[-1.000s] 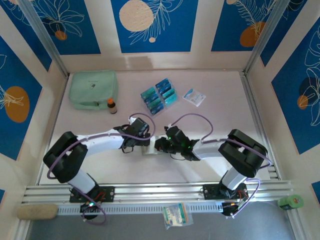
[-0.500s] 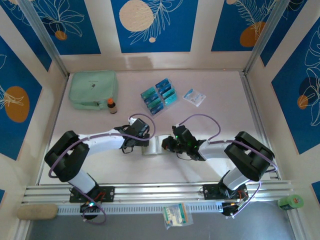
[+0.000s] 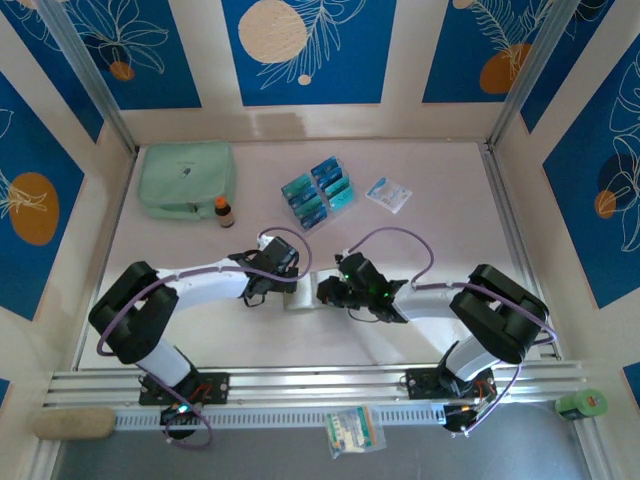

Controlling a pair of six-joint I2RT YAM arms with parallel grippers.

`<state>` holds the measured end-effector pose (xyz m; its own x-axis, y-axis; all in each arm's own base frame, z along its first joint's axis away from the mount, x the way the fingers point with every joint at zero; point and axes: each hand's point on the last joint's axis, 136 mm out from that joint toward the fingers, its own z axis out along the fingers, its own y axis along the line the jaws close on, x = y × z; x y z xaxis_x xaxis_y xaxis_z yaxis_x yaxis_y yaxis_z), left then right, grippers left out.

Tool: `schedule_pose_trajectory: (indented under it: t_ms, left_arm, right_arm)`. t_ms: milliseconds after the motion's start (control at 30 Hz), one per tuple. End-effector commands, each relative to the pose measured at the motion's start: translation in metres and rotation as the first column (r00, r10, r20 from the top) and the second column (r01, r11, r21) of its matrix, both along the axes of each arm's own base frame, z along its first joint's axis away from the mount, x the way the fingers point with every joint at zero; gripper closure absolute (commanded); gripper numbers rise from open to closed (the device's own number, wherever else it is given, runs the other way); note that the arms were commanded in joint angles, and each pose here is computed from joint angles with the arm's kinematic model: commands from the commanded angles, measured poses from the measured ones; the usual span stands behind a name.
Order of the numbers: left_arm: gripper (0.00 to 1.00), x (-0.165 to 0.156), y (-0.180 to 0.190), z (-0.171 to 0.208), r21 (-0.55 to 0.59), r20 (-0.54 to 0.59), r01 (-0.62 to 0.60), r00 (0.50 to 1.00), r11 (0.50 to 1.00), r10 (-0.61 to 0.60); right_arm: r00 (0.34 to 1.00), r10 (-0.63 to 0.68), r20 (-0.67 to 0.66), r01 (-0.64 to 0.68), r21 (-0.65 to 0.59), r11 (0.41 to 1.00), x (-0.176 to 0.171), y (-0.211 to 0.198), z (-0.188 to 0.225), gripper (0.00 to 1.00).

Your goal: Put the credit cards into the card holder

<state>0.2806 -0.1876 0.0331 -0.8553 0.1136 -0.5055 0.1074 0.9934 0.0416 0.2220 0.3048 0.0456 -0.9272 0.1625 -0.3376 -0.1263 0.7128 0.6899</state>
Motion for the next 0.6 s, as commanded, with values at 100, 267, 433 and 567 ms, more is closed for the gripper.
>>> schedule_pose_trajectory:
  t_ms: [100,267,433,567]
  left_arm:
    - [0.00,0.005,-0.004,0.014,-0.004,0.028,0.011,1.000,1.000,-0.011]
    - [0.00,0.007,-0.006,0.018,-0.016,0.036,0.009,0.999,1.000,-0.009]
    - [0.00,0.008,-0.007,0.020,-0.017,0.039,0.009,0.999,1.000,-0.008]
    - [0.00,0.008,-0.007,0.020,-0.016,0.038,0.008,0.999,1.000,-0.007]
  right_arm:
    - [0.994,0.089,0.064,-0.089,0.005,0.996,0.002,0.029,0.024,1.00]
    - [0.993,0.111,0.046,-0.111,-0.005,0.994,0.001,0.043,0.014,1.00]
    - [0.996,0.094,0.012,-0.093,-0.037,0.995,0.002,0.040,-0.006,1.00]
    - [0.998,0.055,-0.007,-0.055,-0.055,0.997,0.005,0.026,-0.015,1.00]
